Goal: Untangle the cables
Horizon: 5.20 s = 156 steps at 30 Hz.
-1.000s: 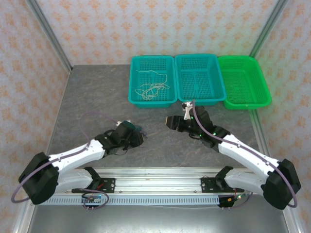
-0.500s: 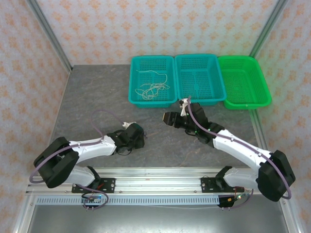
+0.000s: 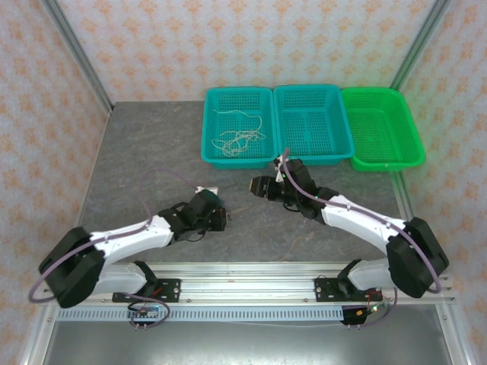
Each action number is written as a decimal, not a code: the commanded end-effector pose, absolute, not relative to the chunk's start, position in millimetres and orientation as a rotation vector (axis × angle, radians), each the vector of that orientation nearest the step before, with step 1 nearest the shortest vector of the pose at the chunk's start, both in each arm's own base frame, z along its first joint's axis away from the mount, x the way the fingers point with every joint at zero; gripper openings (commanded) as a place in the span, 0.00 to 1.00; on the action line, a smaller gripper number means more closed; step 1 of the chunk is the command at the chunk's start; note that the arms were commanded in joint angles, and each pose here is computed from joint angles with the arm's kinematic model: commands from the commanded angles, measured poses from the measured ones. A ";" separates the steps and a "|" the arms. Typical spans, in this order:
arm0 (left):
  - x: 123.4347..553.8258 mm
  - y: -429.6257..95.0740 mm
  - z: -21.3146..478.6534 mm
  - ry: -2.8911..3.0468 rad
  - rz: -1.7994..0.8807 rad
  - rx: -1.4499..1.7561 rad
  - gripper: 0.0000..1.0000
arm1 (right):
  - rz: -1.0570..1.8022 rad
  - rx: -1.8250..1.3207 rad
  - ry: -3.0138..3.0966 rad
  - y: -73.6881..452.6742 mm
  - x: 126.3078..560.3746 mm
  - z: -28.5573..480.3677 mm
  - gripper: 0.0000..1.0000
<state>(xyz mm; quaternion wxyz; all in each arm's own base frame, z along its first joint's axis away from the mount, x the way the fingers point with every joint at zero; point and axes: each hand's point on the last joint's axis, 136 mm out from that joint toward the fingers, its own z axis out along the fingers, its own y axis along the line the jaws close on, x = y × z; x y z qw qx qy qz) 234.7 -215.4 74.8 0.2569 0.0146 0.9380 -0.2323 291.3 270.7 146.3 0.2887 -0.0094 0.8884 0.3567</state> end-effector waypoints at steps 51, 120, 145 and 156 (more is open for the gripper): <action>228.9 -140.2 262.1 1.912 -0.669 -0.051 0.00 | 0.428 -0.287 2.011 255.3 300.7 42.5 0.24; 239.4 -290.6 184.2 2.062 -0.934 0.853 0.57 | 0.803 -0.785 1.929 288.4 233.3 143.7 0.00; 284.3 -215.9 242.4 1.974 -0.633 0.310 0.00 | 0.227 -0.074 2.180 186.1 292.4 69.0 0.24; 278.1 -143.3 234.5 2.004 -0.344 0.073 0.00 | -0.002 0.356 2.194 109.4 294.2 39.2 0.20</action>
